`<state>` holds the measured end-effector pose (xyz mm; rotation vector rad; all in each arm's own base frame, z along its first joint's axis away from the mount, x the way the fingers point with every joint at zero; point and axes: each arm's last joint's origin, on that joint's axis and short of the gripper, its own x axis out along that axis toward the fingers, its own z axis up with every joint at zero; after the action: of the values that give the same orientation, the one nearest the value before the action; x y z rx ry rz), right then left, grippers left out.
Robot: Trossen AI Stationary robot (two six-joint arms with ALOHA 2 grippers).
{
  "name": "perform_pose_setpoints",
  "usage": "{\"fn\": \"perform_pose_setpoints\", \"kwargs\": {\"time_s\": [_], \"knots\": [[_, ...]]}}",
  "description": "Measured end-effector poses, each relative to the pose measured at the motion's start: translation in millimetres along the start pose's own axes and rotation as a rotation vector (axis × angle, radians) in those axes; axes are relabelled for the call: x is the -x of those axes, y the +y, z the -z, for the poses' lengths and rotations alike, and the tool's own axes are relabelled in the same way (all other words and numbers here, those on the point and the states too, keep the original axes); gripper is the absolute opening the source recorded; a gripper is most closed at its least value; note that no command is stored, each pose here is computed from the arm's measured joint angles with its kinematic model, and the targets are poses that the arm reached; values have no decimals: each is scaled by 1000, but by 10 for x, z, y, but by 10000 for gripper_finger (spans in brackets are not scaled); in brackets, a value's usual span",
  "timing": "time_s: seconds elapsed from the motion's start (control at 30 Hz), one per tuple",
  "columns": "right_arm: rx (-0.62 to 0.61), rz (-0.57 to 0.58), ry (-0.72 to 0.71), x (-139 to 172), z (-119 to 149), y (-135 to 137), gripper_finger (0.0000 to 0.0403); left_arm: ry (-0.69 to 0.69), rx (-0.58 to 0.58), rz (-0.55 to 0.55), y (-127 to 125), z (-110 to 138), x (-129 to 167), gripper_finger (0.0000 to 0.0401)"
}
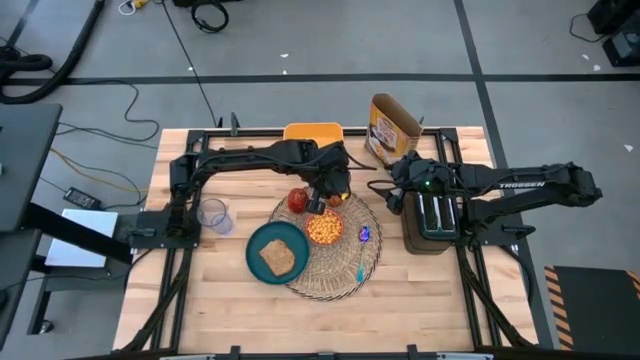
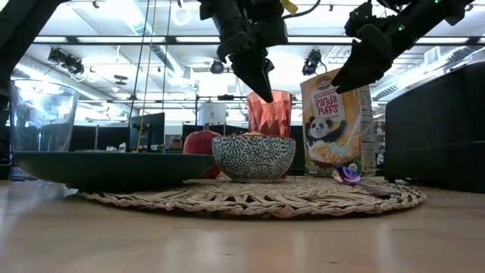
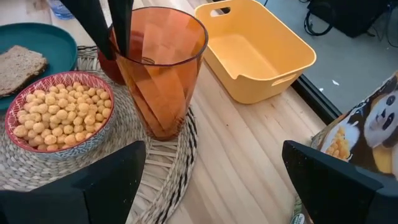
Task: Arrange a breakfast setting
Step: Put the brown cup of milk to the top right of the brown table mat, then return to Home Position
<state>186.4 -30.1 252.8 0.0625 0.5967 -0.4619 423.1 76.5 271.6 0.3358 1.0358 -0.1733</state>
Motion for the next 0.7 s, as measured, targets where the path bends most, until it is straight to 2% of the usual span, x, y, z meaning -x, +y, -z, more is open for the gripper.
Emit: {"fn": "perform_pose_setpoints", "kwargs": {"time_s": [0.13,0.37,0.47,0.6,0.7], "knots": [[0,-1,0,0,0,0,386,-17,3,-9,8,-17,2,82],[-3,-6,-16,0,-17,3,385,-30,8,-29,40,-81,112,155],[11,-24,-48,-10,-52,15,381,-70,5,-51,82,-183,274,171],[7,-83,-83,-60,-98,60,372,-167,27,-76,110,-329,607,170],[14,-111,-104,-97,-118,133,362,-299,64,-8,110,-353,917,159]]}}
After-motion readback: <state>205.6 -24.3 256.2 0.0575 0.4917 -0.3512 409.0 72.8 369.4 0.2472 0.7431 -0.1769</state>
